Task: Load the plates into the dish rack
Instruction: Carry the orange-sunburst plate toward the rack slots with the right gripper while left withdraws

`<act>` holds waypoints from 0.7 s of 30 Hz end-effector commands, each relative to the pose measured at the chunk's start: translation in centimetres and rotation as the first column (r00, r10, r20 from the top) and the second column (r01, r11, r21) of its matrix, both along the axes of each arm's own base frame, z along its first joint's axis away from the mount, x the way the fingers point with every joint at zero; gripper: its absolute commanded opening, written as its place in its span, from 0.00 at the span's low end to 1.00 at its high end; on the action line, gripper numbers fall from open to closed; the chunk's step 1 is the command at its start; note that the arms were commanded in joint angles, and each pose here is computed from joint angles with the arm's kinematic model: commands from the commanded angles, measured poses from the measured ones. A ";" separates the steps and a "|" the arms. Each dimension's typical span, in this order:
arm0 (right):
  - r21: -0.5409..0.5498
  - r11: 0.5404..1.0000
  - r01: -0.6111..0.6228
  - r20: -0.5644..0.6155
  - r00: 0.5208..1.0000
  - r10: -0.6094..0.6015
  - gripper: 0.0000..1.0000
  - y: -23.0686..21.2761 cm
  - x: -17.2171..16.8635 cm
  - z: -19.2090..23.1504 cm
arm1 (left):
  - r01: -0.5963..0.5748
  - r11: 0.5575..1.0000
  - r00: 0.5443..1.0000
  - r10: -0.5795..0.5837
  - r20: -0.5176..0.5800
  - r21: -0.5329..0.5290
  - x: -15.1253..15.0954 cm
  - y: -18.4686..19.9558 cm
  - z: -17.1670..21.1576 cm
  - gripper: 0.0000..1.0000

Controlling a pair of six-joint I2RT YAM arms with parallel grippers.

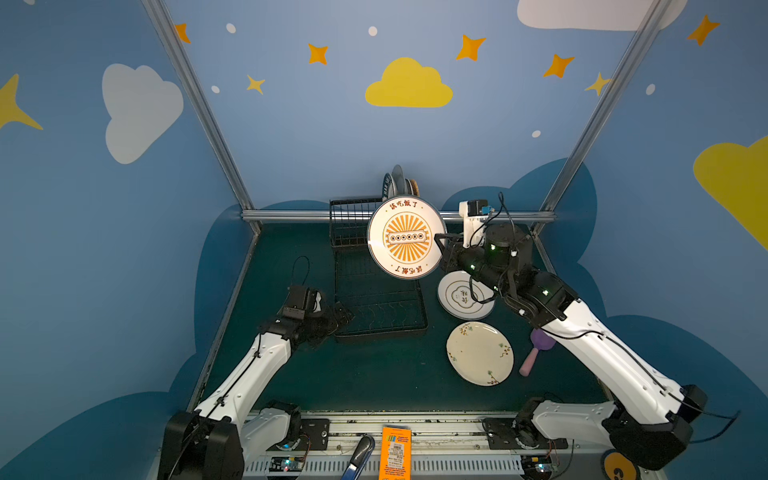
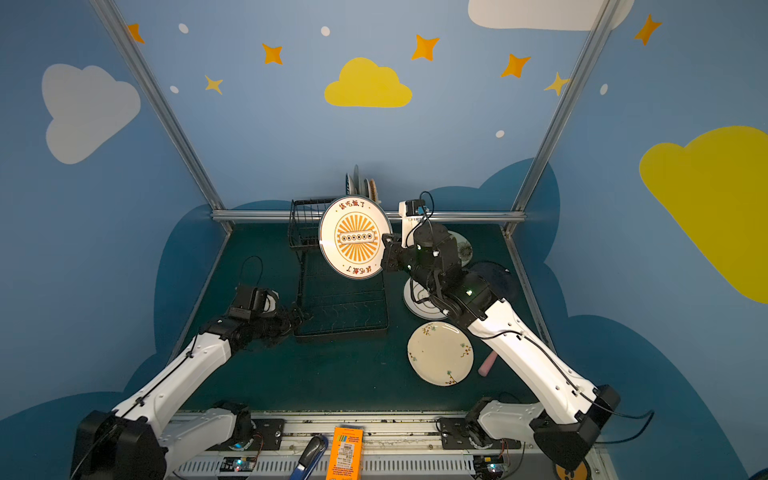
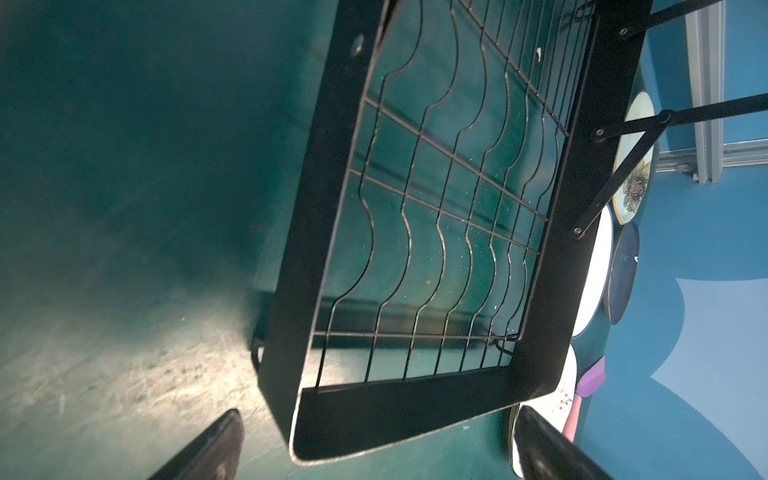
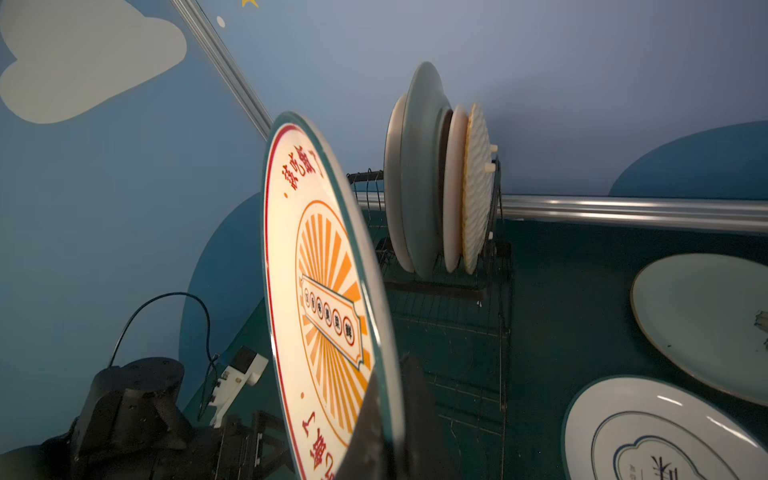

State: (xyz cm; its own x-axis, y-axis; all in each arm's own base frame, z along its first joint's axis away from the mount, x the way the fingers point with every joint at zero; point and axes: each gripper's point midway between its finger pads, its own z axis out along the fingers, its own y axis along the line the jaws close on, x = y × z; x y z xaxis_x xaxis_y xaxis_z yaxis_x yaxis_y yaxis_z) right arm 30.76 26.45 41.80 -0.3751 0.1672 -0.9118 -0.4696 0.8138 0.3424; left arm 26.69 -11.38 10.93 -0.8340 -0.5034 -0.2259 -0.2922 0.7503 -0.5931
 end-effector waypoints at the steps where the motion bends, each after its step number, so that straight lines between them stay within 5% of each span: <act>1: 0.049 0.998 0.047 0.119 0.992 -0.052 0.00 -0.4 0.5 4.7 | 0.004 1.000 0.999 -0.005 0.047 0.025 1.4 -0.3 0.6 1.00; 21: 0.028 0.995 0.098 0.195 0.976 -0.101 0.00 1.2 2.1 7.2 | 0.101 0.994 0.993 -0.103 0.050 0.040 2.6 -5.0 0.3 1.00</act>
State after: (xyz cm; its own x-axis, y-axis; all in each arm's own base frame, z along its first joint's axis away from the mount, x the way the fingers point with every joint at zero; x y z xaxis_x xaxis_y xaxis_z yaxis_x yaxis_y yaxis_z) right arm 33.13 28.04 44.39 -0.2734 0.1200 -0.9544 -0.4352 0.8694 0.2340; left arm 28.14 -14.48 9.27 -0.8725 -0.4163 -0.2559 -0.2387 0.8200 -0.5202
